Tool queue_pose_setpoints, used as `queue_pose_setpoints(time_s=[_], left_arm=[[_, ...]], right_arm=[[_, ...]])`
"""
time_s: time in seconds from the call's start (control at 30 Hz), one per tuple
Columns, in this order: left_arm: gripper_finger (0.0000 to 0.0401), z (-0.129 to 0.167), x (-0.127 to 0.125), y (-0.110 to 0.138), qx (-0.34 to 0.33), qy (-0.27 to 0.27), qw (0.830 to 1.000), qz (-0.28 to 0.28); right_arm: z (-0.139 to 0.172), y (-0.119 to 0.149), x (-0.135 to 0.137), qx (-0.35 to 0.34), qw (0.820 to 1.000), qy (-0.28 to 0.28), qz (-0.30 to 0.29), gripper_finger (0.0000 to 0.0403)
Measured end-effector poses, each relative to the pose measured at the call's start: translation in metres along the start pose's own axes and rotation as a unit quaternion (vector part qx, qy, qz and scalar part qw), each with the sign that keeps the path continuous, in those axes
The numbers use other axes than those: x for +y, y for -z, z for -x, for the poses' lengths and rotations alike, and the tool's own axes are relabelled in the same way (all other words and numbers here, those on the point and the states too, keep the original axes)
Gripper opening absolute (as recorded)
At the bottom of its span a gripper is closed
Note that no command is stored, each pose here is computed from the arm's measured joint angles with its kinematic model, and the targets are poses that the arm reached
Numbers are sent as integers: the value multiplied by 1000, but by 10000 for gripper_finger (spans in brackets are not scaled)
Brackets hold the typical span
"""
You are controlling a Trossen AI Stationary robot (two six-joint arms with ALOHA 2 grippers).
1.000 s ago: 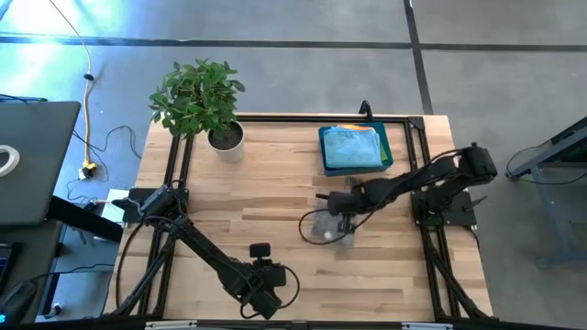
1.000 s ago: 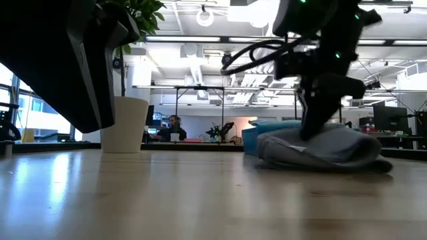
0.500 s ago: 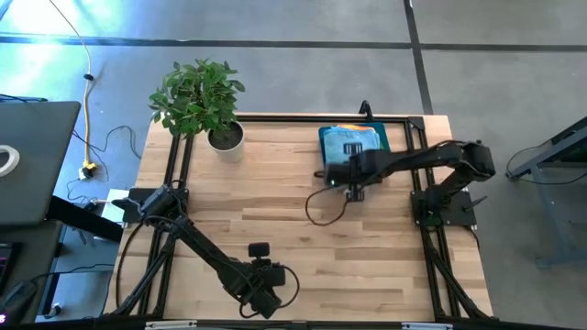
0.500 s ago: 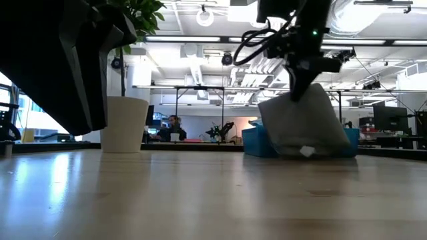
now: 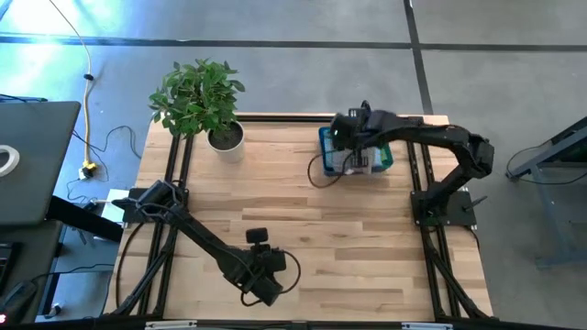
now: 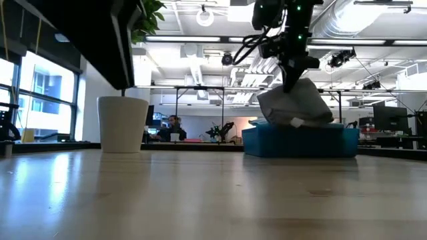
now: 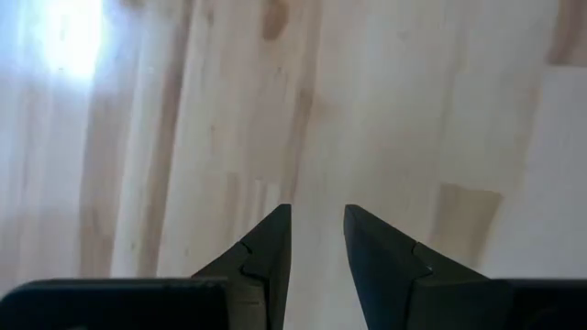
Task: Fold microfiber towels
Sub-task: Put the gray microfiber cloth into the blue bin, then return to Home Position
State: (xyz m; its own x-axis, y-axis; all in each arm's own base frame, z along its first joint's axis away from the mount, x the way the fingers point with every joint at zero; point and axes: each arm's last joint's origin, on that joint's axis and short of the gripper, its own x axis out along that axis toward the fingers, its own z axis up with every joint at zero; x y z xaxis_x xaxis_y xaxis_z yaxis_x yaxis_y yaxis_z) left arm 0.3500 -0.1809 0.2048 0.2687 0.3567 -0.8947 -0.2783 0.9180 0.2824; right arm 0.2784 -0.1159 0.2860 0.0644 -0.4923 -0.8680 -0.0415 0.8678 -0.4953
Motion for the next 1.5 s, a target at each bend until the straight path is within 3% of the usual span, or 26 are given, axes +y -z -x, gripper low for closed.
queue_pose_setpoints(time_s=[0.1, 0.27, 0.43, 0.77, 0.9, 1.0, 1.1, 1.27, 1.5], left_arm=[[94, -1, 7, -5, 2, -5, 1000, 15], [94, -7, 17, -12, 7, -10, 1000, 27], [94, -10, 21, -15, 12, -10, 1000, 26], [94, -4, 32, -20, 4, -12, 999, 33], [94, 12, 46, -22, -21, -26, 999, 32], [94, 30, 62, -21, -28, -32, 999, 32], [94, 53, 79, -16, -44, -42, 998, 34], [94, 97, 102, 3, -89, -47, 994, 47], [94, 124, 136, 60, -147, -25, 982, 112]], right_arm=[[-8, 8, -18, -30, 999, -34, -18, 0], [-23, 17, -42, -54, 998, -16, -35, 0], [-30, 25, -54, -72, 993, -39, -82, 10], [-32, 36, -55, -23, 988, -57, -144, 174], [-25, 45, -53, -5, 983, -83, -162, 195], [-7, 53, -51, -55, 972, -131, -186, 196], [6, 64, -41, -132, 952, -171, -217, 197], [12, 88, 0, -235, 927, -174, -235, 197], [6, 121, 64, -338, 883, -167, -279, 197]])
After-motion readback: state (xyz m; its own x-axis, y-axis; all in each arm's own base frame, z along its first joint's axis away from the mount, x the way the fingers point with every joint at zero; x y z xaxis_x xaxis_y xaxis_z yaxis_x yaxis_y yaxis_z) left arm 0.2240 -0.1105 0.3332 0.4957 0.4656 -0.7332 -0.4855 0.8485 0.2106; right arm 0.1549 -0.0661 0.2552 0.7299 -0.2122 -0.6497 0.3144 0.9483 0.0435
